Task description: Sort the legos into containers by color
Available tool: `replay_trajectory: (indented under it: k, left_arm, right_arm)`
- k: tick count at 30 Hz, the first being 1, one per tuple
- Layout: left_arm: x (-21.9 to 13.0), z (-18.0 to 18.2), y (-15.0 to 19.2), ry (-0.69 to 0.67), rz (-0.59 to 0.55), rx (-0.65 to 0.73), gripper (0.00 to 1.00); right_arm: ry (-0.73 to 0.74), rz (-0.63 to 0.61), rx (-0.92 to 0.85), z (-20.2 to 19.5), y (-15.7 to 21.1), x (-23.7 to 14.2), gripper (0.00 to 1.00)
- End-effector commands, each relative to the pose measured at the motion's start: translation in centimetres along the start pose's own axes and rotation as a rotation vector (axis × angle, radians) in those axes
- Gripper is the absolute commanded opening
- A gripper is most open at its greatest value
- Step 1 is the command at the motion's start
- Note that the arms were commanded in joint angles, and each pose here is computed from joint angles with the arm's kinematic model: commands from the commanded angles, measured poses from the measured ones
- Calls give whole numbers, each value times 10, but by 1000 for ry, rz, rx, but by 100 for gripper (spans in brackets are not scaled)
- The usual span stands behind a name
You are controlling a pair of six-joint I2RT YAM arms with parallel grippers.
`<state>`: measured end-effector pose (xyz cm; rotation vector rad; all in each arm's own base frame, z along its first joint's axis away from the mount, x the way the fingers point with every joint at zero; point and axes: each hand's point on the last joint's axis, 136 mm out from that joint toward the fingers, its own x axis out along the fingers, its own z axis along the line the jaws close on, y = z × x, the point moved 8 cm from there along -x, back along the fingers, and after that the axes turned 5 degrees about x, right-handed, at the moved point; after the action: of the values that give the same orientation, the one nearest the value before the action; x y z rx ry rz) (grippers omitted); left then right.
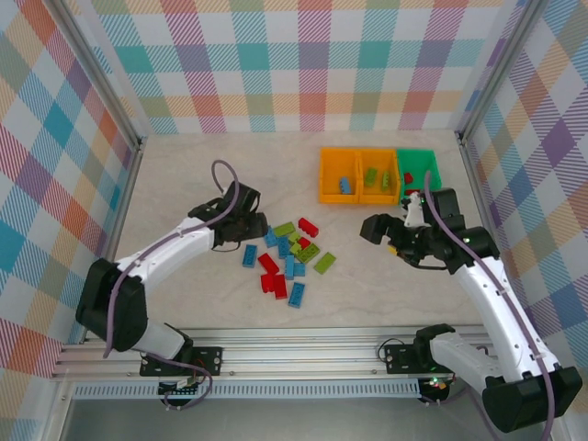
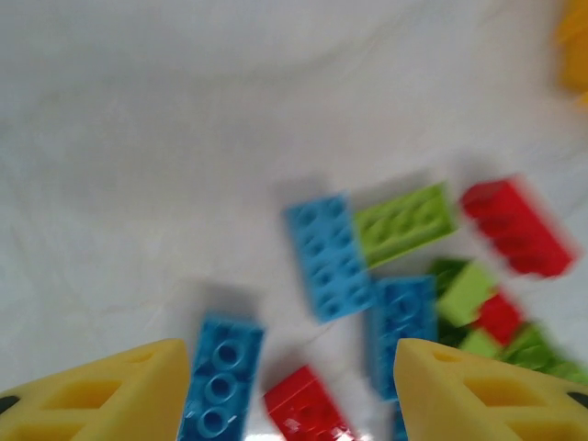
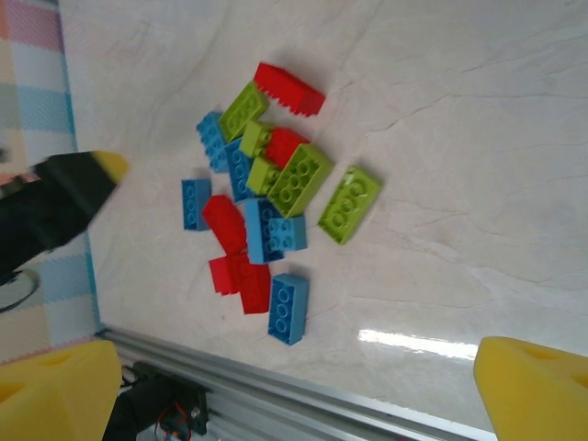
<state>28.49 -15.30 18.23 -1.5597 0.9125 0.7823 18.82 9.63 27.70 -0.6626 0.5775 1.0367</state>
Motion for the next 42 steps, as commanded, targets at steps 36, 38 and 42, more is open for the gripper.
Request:
replay_trajectory:
  k: [36,38,42]
  left_arm:
    - [-18,-79,-66,285,-225,11,28]
    - [-14,-107,-85,343,-295,39,27]
    - [18,-157,-113,411,-341,116,26]
  right_arm:
    - [-25,-27,-116,45,18,21,100]
    - [-12,-71,-95,41,17,17,100]
    - [-7,-79,-77,37,21,11,100]
